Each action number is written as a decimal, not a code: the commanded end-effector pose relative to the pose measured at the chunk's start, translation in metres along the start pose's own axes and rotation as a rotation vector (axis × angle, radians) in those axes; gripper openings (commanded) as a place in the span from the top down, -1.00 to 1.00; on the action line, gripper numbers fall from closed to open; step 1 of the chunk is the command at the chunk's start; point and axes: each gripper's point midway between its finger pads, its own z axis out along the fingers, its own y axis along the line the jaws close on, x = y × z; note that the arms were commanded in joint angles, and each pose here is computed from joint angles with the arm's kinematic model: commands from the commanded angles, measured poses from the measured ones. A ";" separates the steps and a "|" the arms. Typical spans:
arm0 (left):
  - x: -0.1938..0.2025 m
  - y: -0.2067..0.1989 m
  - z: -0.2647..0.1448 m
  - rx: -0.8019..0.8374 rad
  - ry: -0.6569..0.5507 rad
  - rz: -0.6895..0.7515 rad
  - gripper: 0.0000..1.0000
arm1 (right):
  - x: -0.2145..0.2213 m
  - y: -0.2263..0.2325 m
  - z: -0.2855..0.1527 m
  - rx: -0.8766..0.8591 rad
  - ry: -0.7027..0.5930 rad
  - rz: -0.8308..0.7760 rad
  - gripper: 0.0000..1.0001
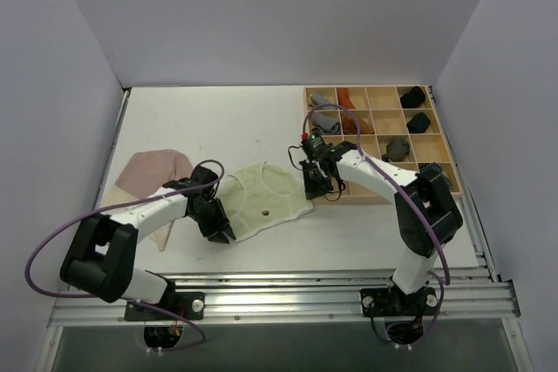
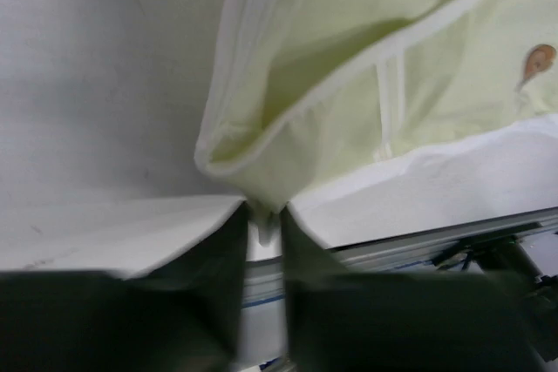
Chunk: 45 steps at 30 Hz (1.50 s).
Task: Roll the underwear
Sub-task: Fold the underwear
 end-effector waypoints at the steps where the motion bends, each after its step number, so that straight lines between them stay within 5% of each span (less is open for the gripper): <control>1: 0.011 -0.011 -0.026 0.050 -0.004 0.007 0.22 | -0.008 0.000 -0.016 0.000 -0.031 0.003 1.00; 3: 0.019 -0.008 -0.039 0.031 0.024 0.001 -0.11 | -0.010 -0.003 -0.016 0.014 -0.030 -0.003 1.00; 5: 0.016 0.003 -0.051 -0.029 -0.013 0.005 -0.24 | -0.013 -0.003 -0.017 0.016 -0.032 -0.005 1.00; 10: -0.039 0.012 -0.068 -0.075 -0.097 0.000 -0.27 | -0.014 -0.005 -0.021 0.015 -0.036 -0.025 1.00; 16: -0.093 0.005 -0.043 -0.085 -0.107 0.044 0.17 | -0.017 -0.007 -0.025 0.020 -0.042 -0.036 1.00; 22: -0.109 -0.006 -0.019 -0.046 -0.081 0.078 0.12 | -0.022 -0.010 -0.031 0.023 -0.052 -0.035 1.00; 26: -0.120 0.006 -0.010 -0.117 -0.103 0.070 0.57 | -0.024 -0.012 -0.035 0.031 -0.052 -0.045 1.00; 30: -0.129 0.032 -0.009 -0.273 -0.108 0.041 0.73 | -0.023 -0.013 -0.037 0.035 -0.052 -0.055 1.00; 38: -0.123 0.019 -0.038 -0.206 -0.149 0.030 0.27 | -0.026 0.005 -0.041 -0.033 -0.058 -0.055 1.00; 45: -0.138 0.010 -0.067 -0.157 -0.182 0.006 0.15 | -0.033 0.058 -0.046 -0.084 -0.081 -0.149 1.00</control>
